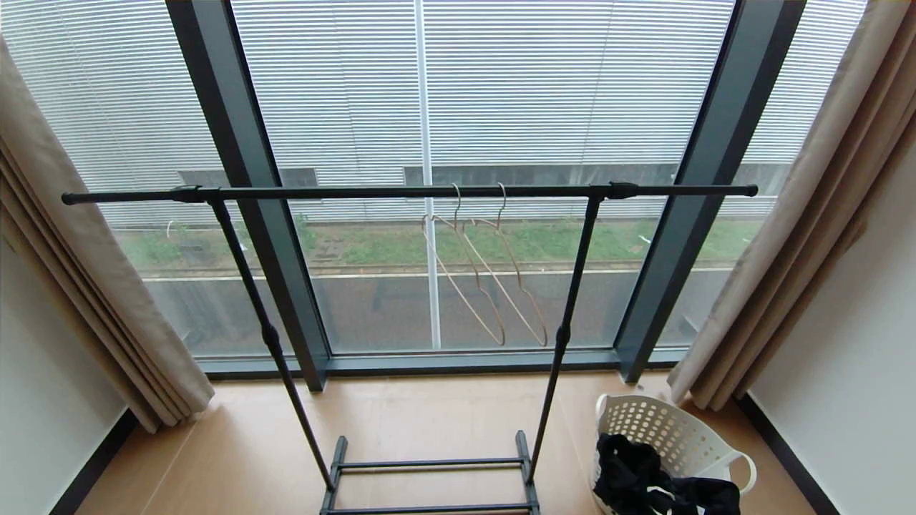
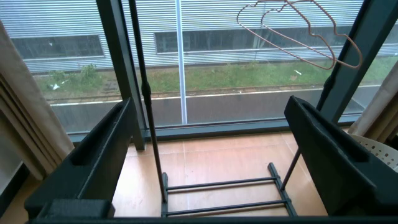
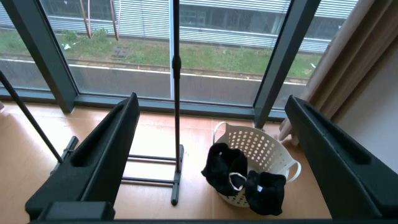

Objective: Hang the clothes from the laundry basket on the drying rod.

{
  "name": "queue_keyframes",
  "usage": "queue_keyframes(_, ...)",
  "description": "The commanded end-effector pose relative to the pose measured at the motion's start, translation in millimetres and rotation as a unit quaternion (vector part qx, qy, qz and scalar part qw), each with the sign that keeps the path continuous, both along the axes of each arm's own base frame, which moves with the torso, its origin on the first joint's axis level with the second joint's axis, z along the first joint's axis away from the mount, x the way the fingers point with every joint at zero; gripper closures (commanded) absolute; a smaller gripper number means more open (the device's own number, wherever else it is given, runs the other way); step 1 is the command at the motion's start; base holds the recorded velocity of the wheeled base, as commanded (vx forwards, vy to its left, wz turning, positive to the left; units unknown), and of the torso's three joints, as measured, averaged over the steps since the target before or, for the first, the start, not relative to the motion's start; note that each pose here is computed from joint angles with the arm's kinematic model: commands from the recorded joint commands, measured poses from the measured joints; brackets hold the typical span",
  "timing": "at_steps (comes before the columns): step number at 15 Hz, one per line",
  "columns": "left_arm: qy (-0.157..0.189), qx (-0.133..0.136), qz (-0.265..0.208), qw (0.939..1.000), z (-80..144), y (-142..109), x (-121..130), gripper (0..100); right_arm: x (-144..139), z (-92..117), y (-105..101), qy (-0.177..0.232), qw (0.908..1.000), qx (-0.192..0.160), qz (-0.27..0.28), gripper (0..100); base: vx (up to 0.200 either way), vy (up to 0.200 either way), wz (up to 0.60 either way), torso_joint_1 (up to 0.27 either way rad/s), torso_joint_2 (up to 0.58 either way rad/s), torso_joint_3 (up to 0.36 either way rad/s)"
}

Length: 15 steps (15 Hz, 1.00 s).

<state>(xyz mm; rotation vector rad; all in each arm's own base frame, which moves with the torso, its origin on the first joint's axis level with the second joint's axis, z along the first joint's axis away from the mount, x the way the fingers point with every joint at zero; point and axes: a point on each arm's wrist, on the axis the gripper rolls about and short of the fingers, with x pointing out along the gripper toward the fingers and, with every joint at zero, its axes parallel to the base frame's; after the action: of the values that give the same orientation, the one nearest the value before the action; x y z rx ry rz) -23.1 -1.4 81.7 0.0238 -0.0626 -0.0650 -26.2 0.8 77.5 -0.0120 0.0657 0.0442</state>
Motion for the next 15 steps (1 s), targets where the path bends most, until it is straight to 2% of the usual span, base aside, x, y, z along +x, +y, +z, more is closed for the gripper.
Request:
queue_keyframes(1, 0.0, 0.001, 0.0, 1.0, 0.0, 0.0, 0.1, 0, 0.1, 0.0, 0.0, 0.001, 1.0, 0.001, 0.0, 0, 0.0, 0.0, 0.0, 0.0, 0.0, 0.0)
queue_keyframes(15, 0.0, 0.0, 0.0, 1.0, 0.0, 0.0, 0.1, 0, 0.1, 0.0, -0.1, 0.001, 1.0, 0.004, -0.001, 0, 0.0, 0.0, 0.0, 0.0, 0.0, 0.0)
